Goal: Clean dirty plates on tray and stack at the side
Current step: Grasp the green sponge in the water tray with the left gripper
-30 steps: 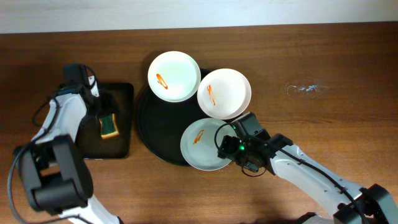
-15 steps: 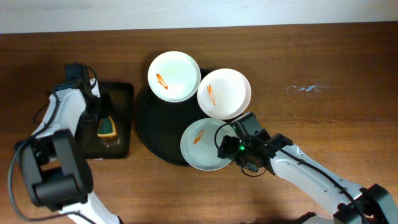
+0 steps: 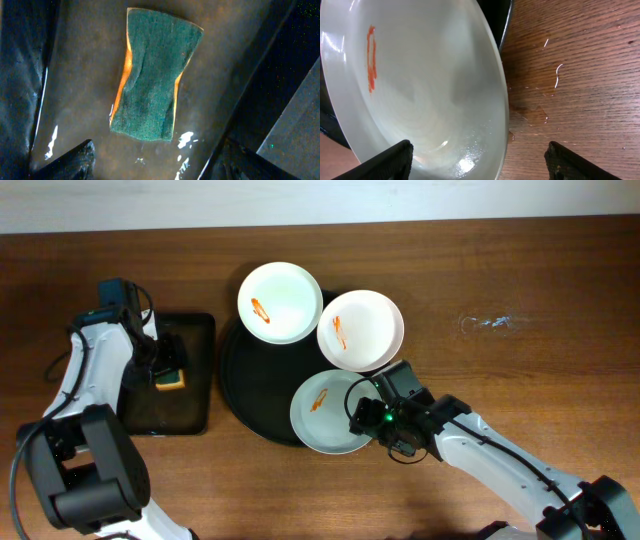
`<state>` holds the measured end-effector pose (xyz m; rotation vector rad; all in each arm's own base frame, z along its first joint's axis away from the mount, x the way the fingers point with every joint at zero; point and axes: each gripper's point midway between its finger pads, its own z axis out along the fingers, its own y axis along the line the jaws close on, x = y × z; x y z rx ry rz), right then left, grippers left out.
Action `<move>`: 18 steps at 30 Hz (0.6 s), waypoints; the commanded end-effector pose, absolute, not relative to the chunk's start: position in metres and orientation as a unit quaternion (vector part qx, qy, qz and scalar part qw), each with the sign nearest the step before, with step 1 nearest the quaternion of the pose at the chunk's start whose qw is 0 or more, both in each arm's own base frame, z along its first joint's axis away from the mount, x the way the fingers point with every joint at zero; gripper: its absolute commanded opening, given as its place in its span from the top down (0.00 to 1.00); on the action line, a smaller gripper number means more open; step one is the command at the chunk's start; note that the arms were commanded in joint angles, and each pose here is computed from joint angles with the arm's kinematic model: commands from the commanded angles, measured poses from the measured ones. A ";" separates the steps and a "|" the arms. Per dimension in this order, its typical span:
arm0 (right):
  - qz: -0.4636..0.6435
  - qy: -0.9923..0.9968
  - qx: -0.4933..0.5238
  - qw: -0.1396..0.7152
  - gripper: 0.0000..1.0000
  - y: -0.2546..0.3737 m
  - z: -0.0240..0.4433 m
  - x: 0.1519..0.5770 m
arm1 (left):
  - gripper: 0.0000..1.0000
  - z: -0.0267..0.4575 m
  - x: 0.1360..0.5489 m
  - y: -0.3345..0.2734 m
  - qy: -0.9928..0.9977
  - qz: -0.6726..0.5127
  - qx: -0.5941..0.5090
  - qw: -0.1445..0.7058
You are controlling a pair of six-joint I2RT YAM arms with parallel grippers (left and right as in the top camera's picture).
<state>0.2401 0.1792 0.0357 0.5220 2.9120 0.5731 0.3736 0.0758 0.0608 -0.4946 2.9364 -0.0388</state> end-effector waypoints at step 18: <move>0.196 0.963 0.168 0.070 0.14 0.182 0.041 0.242 | 1.00 0.019 0.387 0.083 0.977 0.005 -0.163 0.139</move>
